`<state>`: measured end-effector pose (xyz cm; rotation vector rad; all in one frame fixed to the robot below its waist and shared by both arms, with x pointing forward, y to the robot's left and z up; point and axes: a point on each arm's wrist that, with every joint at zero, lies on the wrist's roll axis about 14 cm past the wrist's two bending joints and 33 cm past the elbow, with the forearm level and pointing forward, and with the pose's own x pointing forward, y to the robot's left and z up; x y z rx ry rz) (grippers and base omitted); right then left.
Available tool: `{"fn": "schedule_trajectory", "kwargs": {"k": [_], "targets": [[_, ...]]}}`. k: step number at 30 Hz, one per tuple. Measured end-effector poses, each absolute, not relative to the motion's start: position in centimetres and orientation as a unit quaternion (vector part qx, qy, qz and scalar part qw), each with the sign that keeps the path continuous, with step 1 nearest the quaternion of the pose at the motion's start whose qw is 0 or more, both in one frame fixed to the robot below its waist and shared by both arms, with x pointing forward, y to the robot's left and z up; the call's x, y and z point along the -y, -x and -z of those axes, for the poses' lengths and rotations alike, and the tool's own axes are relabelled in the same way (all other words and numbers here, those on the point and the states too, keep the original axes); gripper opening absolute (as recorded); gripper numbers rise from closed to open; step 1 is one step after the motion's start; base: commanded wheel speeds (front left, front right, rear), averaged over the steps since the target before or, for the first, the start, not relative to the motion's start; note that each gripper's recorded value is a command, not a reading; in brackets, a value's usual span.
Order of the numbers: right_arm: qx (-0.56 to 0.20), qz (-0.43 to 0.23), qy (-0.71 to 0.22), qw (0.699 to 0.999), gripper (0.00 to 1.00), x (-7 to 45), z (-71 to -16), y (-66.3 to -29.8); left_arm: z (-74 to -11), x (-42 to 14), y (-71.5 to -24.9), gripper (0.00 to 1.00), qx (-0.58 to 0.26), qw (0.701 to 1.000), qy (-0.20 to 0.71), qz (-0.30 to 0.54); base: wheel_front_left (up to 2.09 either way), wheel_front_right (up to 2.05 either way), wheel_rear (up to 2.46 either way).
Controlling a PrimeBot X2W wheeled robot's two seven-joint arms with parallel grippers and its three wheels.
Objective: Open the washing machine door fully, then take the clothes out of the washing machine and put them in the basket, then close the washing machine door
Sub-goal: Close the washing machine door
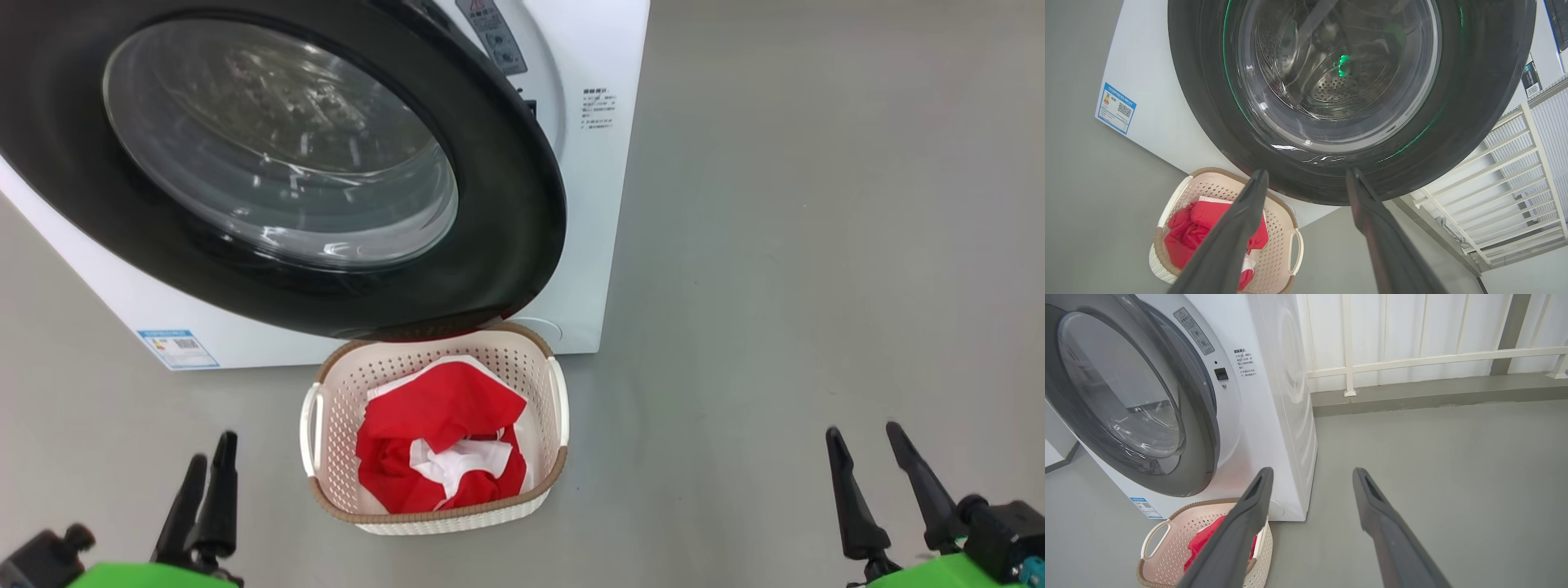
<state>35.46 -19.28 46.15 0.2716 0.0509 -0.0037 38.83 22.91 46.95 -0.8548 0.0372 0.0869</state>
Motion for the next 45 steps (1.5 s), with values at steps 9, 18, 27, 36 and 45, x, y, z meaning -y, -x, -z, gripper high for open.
{"fn": "schedule_trajectory", "kwargs": {"k": [9,18,27,36,45], "targets": [[-0.026,0.017,-0.133,0.991,1.0,20.3,-46.1,-34.4,-45.9,-24.4,-37.2,1.0,-0.028,0.938,0.342,-0.057,0.0,0.0,0.0],[-0.033,0.026,-0.133,0.99,1.0,20.8,-45.6,-33.5,-45.0,-24.3,-36.1,1.0,-0.044,0.974,0.217,-0.048,0.0,0.0,0.0],[-0.034,0.031,-0.132,0.99,1.0,21.1,-45.6,-33.1,-45.9,-24.1,-35.7,1.0,-0.032,0.992,0.117,-0.042,0.0,0.0,0.0],[-0.032,0.038,-0.131,0.99,1.0,21.5,-45.6,-33.1,-46.4,-23.1,-35.0,1.0,-0.025,0.997,0.068,-0.036,0.0,0.0,0.0],[-0.035,0.034,-0.132,0.99,1.0,21.3,-45.5,-33.3,-46.2,-23.4,-34.7,1.0,-0.028,0.996,0.067,-0.042,0.0,0.0,0.0]]}}
